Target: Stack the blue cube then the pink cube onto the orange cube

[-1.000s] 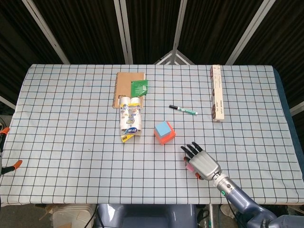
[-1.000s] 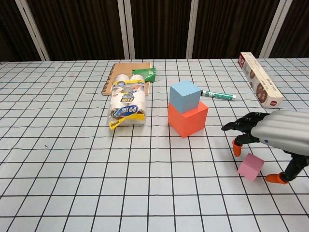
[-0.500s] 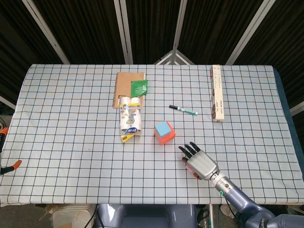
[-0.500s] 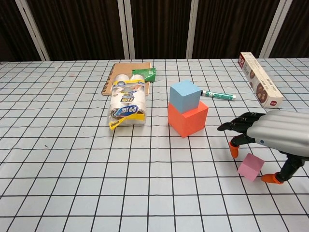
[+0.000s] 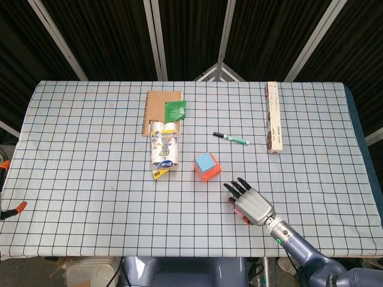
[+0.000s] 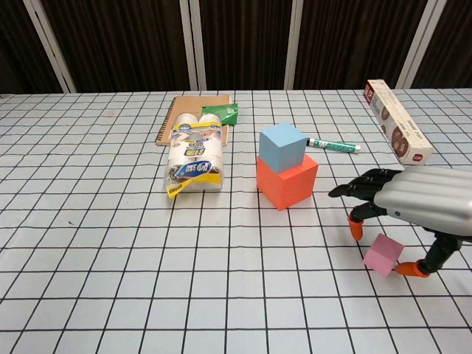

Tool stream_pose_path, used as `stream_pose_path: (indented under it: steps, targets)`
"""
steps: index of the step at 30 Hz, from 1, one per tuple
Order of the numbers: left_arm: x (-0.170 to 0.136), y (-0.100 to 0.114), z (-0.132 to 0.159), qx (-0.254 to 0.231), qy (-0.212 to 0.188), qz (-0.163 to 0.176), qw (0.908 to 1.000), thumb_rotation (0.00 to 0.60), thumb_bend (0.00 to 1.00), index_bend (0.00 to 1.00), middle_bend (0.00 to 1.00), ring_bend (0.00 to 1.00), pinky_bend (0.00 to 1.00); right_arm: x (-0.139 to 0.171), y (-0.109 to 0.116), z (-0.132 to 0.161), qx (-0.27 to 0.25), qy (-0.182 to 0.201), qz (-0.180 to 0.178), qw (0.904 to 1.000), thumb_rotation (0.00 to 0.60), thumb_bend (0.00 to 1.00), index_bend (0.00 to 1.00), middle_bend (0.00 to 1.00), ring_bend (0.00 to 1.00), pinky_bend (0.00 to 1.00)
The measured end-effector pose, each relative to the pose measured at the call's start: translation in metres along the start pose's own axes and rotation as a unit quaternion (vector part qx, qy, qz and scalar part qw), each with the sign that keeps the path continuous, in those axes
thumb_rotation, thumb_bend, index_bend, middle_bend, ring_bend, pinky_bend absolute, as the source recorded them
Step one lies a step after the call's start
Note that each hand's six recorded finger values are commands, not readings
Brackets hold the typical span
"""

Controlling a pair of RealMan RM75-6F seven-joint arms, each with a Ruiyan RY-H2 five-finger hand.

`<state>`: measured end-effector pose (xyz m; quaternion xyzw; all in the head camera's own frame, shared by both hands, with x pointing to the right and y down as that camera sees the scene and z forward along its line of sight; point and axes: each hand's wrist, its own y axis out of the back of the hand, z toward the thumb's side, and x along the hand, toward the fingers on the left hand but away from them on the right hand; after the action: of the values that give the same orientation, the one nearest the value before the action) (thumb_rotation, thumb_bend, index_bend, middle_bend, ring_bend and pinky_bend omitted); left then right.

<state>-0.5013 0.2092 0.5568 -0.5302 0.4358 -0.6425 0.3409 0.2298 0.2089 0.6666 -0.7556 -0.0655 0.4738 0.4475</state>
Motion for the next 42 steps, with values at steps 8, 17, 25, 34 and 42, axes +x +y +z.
stream_pose_path:
  steps: [8, 17, 25, 34, 42]
  targets:
    - [-0.0002, -0.0006, 0.0010, 0.002, 0.000, 0.000, 1.0000, 0.600, 0.12, 0.08, 0.00, 0.00, 0.00, -0.0014, -0.0003, -0.0030, 0.001, 0.001, 0.002, 1.0000, 0.600, 0.32, 0.39, 0.00, 0.00, 0.00]
    - [0.0005, -0.0020, 0.0014, 0.005, 0.001, -0.002, 1.0000, 0.600, 0.12, 0.08, 0.00, 0.00, 0.00, -0.0026, -0.0010, -0.0050, -0.001, 0.001, 0.003, 1.0000, 0.600, 0.34, 0.42, 0.00, 0.00, 0.00]
    - [0.0005, -0.0021, 0.0017, 0.006, 0.002, -0.001, 1.0000, 0.600, 0.12, 0.08, 0.00, 0.00, 0.00, -0.0043, -0.0009, -0.0043, 0.000, 0.003, 0.004, 1.0000, 0.600, 0.35, 0.42, 0.00, 0.00, 0.00]
    - [0.0012, -0.0028, 0.0019, 0.008, 0.002, -0.003, 1.0000, 0.600, 0.12, 0.08, 0.00, 0.00, 0.00, -0.0047, -0.0029, -0.0056, -0.003, 0.001, 0.006, 1.0000, 0.600, 0.36, 0.45, 0.00, 0.00, 0.00]
    - [0.0008, -0.0030, 0.0022, 0.008, 0.002, -0.003, 1.0000, 0.600, 0.12, 0.08, 0.00, 0.00, 0.00, -0.0040, -0.0023, -0.0055, -0.003, 0.002, 0.006, 1.0000, 0.600, 0.37, 0.46, 0.00, 0.00, 0.00]
